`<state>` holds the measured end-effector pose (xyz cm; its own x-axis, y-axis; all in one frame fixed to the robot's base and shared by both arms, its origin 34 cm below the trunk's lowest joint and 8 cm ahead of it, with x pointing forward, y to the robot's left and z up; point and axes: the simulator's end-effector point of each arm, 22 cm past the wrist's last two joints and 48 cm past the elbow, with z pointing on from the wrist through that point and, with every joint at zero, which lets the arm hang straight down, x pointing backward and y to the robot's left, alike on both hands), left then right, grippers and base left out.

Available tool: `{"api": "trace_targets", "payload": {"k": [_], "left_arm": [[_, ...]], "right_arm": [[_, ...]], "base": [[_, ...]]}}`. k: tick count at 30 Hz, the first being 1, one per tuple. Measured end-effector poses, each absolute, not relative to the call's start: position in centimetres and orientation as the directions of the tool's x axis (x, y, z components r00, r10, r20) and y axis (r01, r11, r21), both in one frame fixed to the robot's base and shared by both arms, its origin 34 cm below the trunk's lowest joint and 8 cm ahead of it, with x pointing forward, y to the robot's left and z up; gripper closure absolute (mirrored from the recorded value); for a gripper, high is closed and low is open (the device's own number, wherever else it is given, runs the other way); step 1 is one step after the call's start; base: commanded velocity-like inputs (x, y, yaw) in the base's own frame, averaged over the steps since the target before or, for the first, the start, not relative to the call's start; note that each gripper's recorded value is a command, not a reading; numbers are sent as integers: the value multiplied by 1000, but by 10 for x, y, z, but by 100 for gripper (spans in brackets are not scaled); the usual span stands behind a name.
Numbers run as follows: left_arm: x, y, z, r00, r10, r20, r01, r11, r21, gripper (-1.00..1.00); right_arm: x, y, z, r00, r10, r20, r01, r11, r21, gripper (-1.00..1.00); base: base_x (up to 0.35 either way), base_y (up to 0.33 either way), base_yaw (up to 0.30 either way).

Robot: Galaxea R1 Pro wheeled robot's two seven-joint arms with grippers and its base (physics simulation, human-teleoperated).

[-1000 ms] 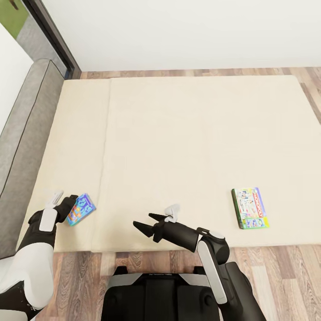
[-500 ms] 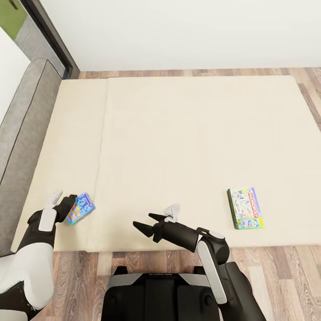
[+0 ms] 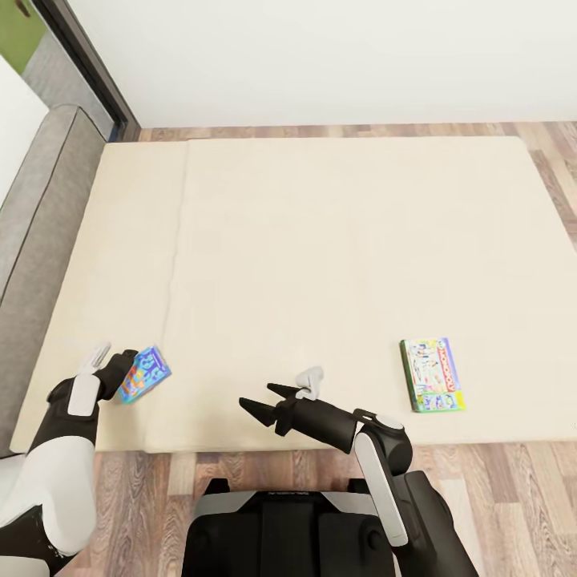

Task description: Put all the toys in the child's room - the three board games (two on the bed and one on the table), the two jigsaw puzzles on the table, and the tennis ball on the table - inside the toy box on the table in the child's room.

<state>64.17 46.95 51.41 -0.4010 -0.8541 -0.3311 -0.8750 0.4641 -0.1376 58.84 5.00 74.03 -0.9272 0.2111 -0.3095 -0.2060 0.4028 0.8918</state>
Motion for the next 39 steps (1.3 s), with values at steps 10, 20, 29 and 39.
{"api": "trace_targets", "payload": {"k": [10,20,29,39], "left_arm": [[642,472,516,-390,-858,-334,-879,455,-141,-100],[644,473,517,-387,-859,-336,-879,453,-148,-100],[645,473,518,-387,-857,-339,-878,455,-148,-100],[646,476,520,-388,-854,-346,-877,458,-147,-100]], "right_arm": [[588,50,740,-927,211,-309,-206,402,892,-100],[588,50,740,-927,211,-309,-206,402,892,-100],[588,50,740,-927,211,-309,-206,402,892,-100],[588,50,740,-927,211,-310,-207,402,892,-100]], "base": [[-17,-115,0],[-21,-73,0],[-32,-82,0],[-15,-131,0]]}}
